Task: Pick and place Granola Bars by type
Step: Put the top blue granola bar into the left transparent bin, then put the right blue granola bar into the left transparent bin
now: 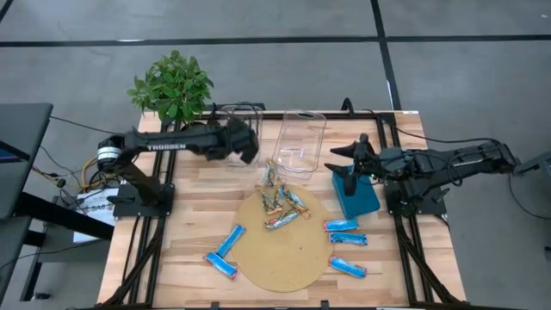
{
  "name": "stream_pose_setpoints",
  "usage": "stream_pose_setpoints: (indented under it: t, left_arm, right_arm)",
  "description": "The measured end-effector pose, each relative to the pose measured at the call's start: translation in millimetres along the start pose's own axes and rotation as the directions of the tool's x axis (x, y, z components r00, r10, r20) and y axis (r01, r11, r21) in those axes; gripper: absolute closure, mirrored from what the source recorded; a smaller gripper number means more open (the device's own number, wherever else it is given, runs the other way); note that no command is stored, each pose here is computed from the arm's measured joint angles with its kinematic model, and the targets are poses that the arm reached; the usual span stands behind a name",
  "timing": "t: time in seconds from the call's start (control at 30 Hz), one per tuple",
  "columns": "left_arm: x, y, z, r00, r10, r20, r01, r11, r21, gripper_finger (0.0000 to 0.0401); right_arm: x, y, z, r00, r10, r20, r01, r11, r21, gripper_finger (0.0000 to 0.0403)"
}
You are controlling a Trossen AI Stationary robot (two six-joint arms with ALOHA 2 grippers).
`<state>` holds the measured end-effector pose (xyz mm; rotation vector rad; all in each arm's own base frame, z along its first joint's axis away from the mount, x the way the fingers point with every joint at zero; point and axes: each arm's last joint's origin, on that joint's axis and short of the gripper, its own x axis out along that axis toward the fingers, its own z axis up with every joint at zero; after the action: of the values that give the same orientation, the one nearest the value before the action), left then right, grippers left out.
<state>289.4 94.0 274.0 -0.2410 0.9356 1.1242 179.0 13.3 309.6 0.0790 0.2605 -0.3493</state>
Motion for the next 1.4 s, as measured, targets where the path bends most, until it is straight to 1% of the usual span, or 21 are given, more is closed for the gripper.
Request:
stream_pose_setpoints:
  t: [0.07,0.2,0.3,0.4,0.5,0.57,0.7,0.77,0.83,0.93,1.0,1.1,1.2,1.3,1.4]
  left_arm:
    - [9.0,8.6,5.4,1.000,-0.004,-0.025,0.004,1.000,-0.012,0.0294]
    - [23.5,22.8,11.3,0.993,-0.054,-0.103,0.048,0.997,-0.064,0.0294]
    - [28.4,29.1,14.1,0.992,-0.051,-0.114,0.042,0.996,-0.083,0.0287]
    - [31.5,33.0,16.4,0.992,-0.050,-0.114,0.041,0.996,-0.081,0.0266]
    - [33.4,34.7,17.3,0.989,-0.076,-0.127,0.063,0.993,-0.097,0.0236]
    - [33.5,33.8,17.6,0.985,-0.109,-0.136,0.092,0.988,-0.126,0.0218]
    - [33.0,31.6,17.7,0.975,-0.162,-0.149,0.143,0.981,-0.128,0.0197]
    - [32.8,29.4,19.0,0.965,-0.214,-0.150,0.196,0.972,-0.129,0.0194]
    - [31.8,25.1,21.9,0.948,-0.287,-0.134,0.271,0.954,-0.129,0.0194]
    - [25.6,12.5,26.7,0.907,-0.413,-0.078,0.405,0.909,-0.096,0.0196]
    - [17.8,0.1,31.7,0.859,-0.511,-0.009,0.510,0.859,-0.051,0.0199]
    - [1.4,-19.9,37.3,0.763,-0.640,0.096,0.640,0.768,0.031,0.0201]
    - [-17.3,-37.4,38.7,0.653,-0.738,0.168,0.734,0.672,0.100,0.0202]
    - [-38.2,-51.0,36.3,0.554,-0.805,0.214,0.792,0.588,0.162,0.0202]
    - [-62.3,-57.9,30.2,0.474,-0.848,0.236,0.819,0.523,0.236,0.0202]
  right_arm:
    - [1.1,-2.5,0.3,1.000,-0.014,0.000,0.014,1.000,0.004,0.0168]
    - [1.9,-4.6,0.7,1.000,-0.026,0.000,0.026,1.000,0.007,0.0168]
    - [1.9,-4.5,0.6,1.000,-0.025,0.000,0.025,1.000,0.007,0.0168]
    - [1.9,-4.4,0.7,1.000,-0.024,0.000,0.024,1.000,0.007,0.0168]
    - [1.9,-4.5,0.5,1.000,-0.025,0.000,0.025,1.000,0.007,0.0168]
    - [1.8,-4.3,0.6,1.000,-0.023,0.000,0.023,1.000,0.007,0.0168]
    - [1.0,-2.1,0.3,1.000,-0.005,-0.002,0.005,1.000,0.004,0.0168]
    - [0.2,0.7,-0.7,0.999,0.044,-0.013,-0.043,0.999,0.017,0.0168]
    - [-0.7,3.6,-3.2,0.993,0.110,-0.046,-0.107,0.992,0.070,0.0168]
    - [-6.0,6.6,-6.9,0.964,0.195,-0.178,-0.174,0.976,0.127,0.0168]
    - [-7.4,12.3,-9.0,0.923,0.241,-0.299,-0.213,0.969,0.123,0.0168]
    - [-10.5,25.3,-15.2,0.824,0.283,-0.490,-0.273,0.957,0.095,0.0172]
    - [-12.2,43.5,-15.0,0.748,0.315,-0.584,-0.299,0.946,0.128,0.0183]
    - [-13.2,64.7,-28.6,0.655,0.327,-0.681,-0.313,0.938,0.149,0.0196]
    - [-19.6,84.5,-48.9,0.557,0.277,-0.783,-0.320,0.942,0.106,0.0209]
